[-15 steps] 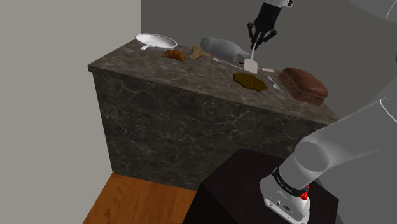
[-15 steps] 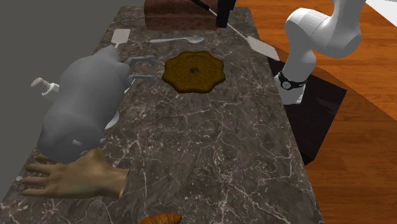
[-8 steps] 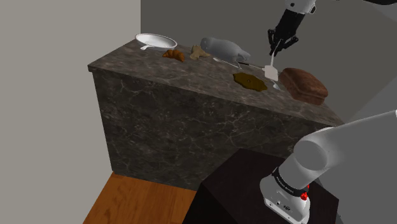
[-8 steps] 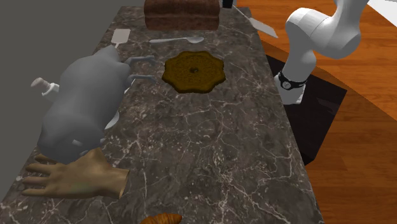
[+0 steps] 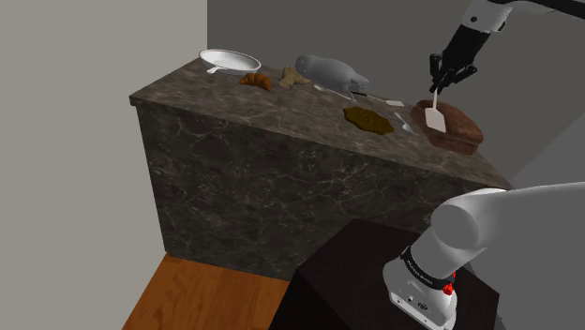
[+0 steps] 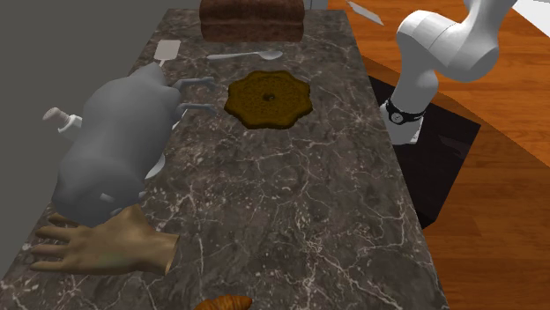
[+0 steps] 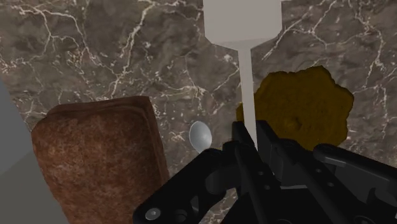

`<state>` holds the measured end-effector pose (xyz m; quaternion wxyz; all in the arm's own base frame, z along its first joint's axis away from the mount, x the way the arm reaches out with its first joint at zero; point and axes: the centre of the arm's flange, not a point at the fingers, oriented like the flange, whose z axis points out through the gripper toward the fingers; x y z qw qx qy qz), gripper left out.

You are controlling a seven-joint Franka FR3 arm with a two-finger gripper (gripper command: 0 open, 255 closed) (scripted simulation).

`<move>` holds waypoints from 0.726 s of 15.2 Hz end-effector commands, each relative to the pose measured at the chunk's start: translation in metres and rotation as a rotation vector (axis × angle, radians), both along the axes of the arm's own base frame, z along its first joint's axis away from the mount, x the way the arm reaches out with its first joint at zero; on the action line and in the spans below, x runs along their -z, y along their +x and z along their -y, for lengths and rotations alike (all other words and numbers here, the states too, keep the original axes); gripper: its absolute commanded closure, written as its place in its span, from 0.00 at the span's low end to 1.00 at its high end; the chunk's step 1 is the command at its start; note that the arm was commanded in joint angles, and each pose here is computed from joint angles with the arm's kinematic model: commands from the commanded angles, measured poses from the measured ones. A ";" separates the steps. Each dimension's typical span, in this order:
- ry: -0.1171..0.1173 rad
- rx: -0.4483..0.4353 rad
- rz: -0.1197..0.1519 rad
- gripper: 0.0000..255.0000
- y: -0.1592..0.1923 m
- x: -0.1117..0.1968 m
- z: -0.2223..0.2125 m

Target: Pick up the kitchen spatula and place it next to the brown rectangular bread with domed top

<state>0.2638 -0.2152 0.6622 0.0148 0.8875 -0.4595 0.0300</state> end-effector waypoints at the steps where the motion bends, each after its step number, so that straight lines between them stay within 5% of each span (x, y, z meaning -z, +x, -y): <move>1: 0.000 -0.001 0.000 1.00 -0.025 -0.002 0.015; 11: 0.000 -0.001 0.000 1.00 -0.141 -0.002 0.077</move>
